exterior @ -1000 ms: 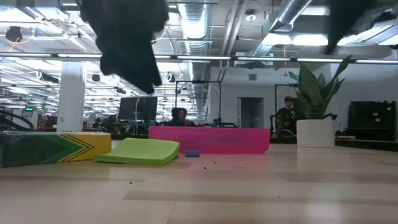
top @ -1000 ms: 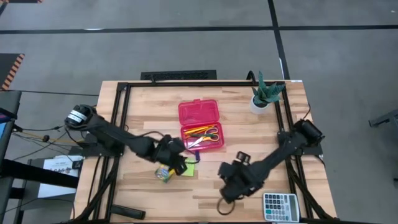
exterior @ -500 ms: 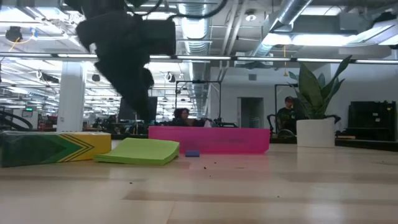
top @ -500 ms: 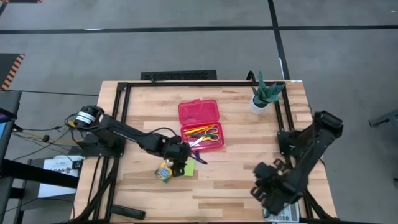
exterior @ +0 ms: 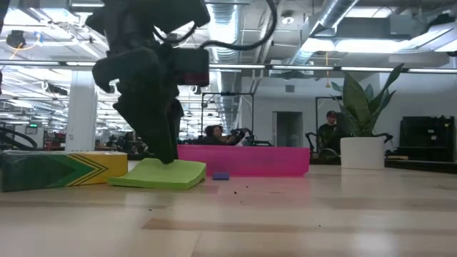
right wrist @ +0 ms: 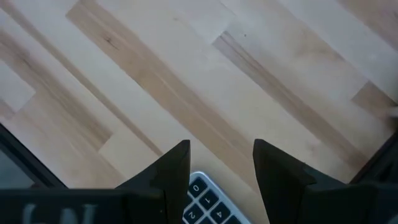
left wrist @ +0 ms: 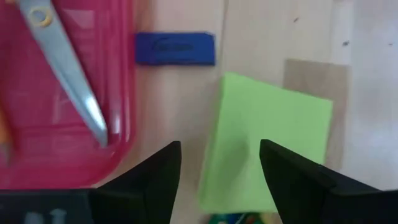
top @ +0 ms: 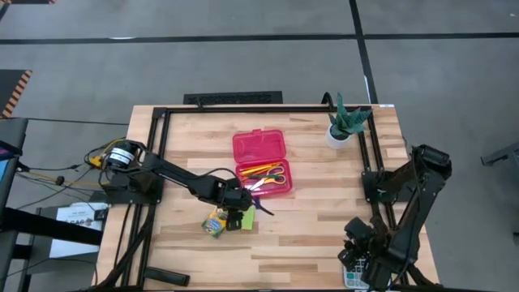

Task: Pack school essentials
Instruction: Put the green sticky note into the supply box, then put the yellow crayon box into the supply box

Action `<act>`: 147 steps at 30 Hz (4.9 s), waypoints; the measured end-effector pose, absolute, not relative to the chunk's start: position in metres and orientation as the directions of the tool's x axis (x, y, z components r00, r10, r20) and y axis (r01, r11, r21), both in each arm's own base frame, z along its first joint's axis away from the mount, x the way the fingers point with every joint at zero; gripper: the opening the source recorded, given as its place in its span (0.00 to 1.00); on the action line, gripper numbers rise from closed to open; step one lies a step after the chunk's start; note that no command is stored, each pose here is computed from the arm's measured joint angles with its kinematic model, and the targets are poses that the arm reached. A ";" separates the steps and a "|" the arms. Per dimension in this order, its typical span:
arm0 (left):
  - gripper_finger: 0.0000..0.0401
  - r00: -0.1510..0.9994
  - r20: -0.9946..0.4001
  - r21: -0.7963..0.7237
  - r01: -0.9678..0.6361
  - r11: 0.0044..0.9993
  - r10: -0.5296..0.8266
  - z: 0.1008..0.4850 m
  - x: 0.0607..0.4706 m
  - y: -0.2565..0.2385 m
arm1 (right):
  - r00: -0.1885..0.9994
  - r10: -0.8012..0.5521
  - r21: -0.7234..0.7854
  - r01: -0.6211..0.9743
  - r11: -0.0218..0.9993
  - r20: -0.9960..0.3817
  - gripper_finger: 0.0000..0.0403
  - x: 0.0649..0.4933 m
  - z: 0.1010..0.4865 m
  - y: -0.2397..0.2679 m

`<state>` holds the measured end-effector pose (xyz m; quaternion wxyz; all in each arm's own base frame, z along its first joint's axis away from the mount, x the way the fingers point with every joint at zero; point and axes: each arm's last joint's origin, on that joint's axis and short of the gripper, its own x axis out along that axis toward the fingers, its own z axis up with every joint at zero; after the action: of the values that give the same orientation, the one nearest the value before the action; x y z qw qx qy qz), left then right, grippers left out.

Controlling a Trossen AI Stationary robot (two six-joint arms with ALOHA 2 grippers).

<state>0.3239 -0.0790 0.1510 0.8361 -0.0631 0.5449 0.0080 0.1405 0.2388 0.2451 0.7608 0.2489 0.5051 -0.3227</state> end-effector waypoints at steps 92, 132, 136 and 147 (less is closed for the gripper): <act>0.31 0.450 -0.893 -0.181 -0.312 0.933 -0.023 0.197 0.450 0.036 | 0.285 -0.244 0.016 0.681 0.732 -0.927 0.45 0.124 0.245 0.245; 0.81 -0.018 -0.979 0.197 -0.332 0.923 0.202 0.210 0.305 -0.214 | 0.352 -0.217 0.093 0.686 0.722 -0.910 0.45 0.128 0.246 0.249; 0.83 0.029 -0.976 0.174 -0.484 0.858 0.214 0.213 0.271 -0.212 | 0.357 -0.221 0.093 0.685 0.723 -0.908 0.45 0.128 0.246 0.249; 0.83 0.331 -0.943 -0.228 -0.714 0.662 0.032 0.195 0.221 -0.161 | 0.374 -0.222 0.098 0.672 0.734 -0.901 0.45 0.129 0.246 0.249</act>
<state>0.2211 -0.1613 0.1947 0.7473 -0.3270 0.5219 0.2496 0.1293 0.2490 0.2459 0.7955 0.2325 0.4839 -0.2809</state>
